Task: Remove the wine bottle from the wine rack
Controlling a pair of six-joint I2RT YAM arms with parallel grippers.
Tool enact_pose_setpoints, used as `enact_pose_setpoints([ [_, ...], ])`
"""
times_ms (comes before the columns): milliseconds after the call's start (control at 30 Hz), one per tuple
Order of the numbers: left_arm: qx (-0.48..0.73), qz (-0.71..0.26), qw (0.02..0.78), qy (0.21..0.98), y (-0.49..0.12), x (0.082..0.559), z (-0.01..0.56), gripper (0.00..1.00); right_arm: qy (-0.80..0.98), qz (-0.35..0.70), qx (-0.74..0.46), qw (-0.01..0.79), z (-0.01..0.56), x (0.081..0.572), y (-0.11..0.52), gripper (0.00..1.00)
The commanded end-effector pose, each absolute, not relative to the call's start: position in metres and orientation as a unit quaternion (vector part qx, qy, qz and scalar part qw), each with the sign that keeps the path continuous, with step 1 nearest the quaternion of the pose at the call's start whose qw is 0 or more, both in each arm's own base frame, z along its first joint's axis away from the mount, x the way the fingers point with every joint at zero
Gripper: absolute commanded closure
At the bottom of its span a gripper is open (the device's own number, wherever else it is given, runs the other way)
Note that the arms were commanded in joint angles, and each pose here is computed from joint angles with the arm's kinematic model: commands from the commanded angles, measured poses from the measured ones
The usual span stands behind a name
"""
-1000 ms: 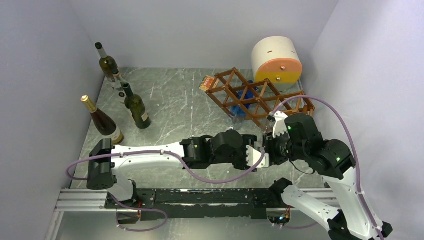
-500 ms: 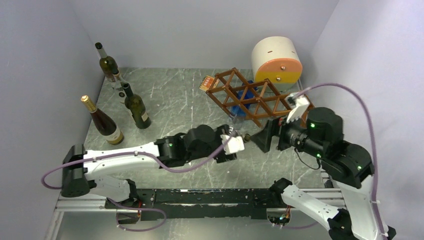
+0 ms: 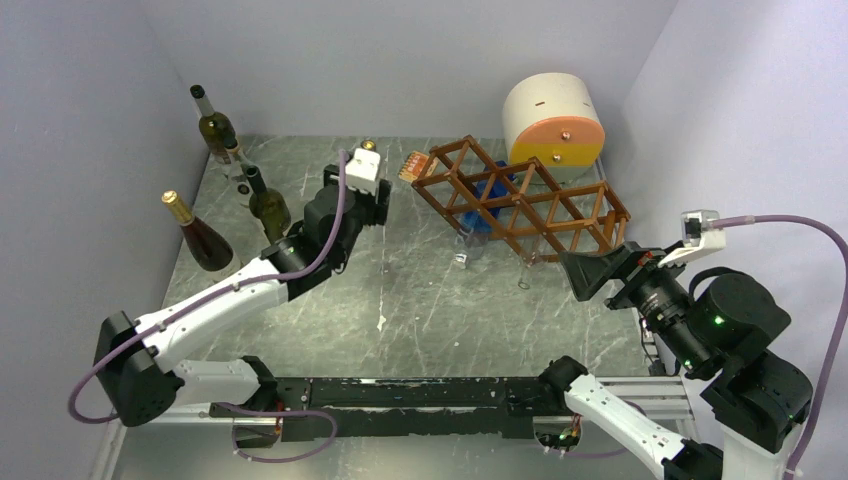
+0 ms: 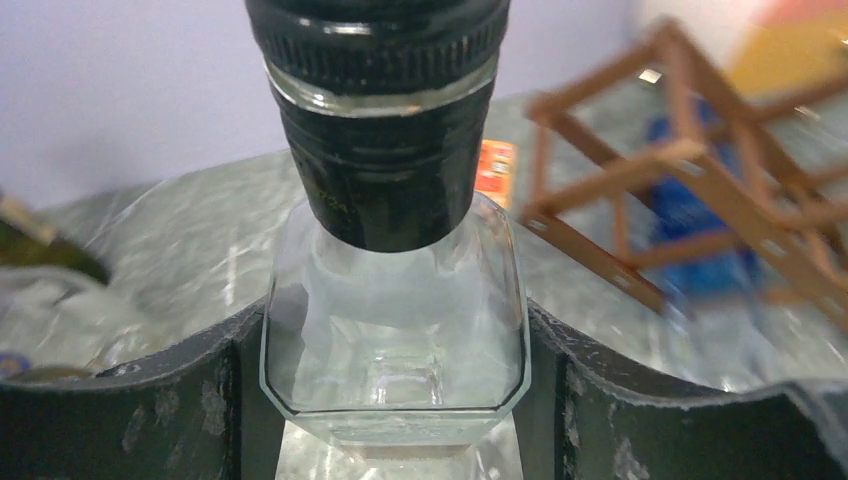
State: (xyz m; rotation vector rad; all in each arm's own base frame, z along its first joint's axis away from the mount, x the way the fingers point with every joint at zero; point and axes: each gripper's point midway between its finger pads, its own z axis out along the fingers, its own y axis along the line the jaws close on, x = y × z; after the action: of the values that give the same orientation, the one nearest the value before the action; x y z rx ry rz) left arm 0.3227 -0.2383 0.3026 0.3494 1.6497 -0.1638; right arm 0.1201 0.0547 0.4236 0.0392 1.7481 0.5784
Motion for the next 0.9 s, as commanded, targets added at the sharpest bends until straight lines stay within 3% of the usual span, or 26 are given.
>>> enact_pose_setpoints([
  [0,-0.085,-0.043,0.738,0.668,-0.180,0.368,0.360,0.93,0.765,0.229,0.037,0.600,0.414,0.127,0.049,0.00],
  [233,-0.215,0.033,0.751,0.623,-0.143,0.414,0.347,0.93,0.767,0.214,0.042,0.603,0.415,0.125,0.041,0.00],
  [467,-0.287,0.035,0.720,0.631,-0.136,0.454,0.315,0.93,0.775,0.200,0.044,0.598,0.405,0.128,0.039,0.00],
  [867,-0.316,0.070,0.692,0.646,-0.146,0.486,0.259,0.93,0.781,0.189,0.042,0.593,0.398,0.134,0.040,0.00],
])
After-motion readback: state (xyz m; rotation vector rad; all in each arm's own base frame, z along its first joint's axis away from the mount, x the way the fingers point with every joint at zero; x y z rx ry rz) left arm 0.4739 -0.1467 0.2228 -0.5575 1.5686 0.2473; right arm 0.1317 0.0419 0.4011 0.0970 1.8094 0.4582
